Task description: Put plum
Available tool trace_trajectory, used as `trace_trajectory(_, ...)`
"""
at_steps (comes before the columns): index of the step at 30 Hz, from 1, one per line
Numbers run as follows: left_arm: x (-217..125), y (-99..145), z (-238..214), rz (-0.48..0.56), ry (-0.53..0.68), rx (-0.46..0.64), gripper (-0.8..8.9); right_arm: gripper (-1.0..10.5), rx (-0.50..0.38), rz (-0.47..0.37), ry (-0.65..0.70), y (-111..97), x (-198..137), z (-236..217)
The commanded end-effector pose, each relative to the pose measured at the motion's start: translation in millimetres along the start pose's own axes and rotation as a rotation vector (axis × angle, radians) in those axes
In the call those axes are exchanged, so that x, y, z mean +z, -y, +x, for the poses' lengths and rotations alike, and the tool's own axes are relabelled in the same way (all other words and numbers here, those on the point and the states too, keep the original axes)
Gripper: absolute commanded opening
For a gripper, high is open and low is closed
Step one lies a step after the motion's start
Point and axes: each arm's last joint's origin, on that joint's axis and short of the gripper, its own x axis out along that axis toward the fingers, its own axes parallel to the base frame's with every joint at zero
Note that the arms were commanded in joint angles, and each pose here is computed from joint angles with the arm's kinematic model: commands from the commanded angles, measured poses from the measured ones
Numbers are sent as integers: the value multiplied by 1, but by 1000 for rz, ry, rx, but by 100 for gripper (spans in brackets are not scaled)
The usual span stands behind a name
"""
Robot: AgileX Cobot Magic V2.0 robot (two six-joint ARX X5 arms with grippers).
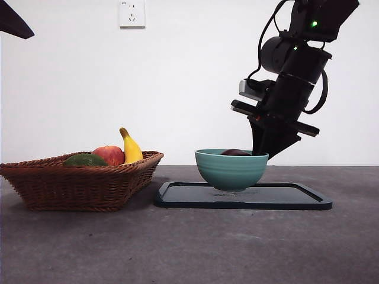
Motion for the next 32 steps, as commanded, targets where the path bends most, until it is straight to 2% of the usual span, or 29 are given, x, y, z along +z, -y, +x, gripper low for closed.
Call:
trace_trajectory(1,3,2,-1,31,10,-8,436,10,2,-10,25,1,8,5)
trace_trajectory(18,3,2,-1,31,10,-8,436,15,0,14,-20,8,4,21)
trace_trajectory(21,3,2,-1,31,10,-8,436,100,0,31,-19,7,4,20)
trace_trajectory(24,3,2,-1,31,10,-8,436,151,-2,37,-17,6,8,15)
trace_trajectory(32,3,2,-1,31,10,-8,436,151,1,17,33,-7,28,-25)
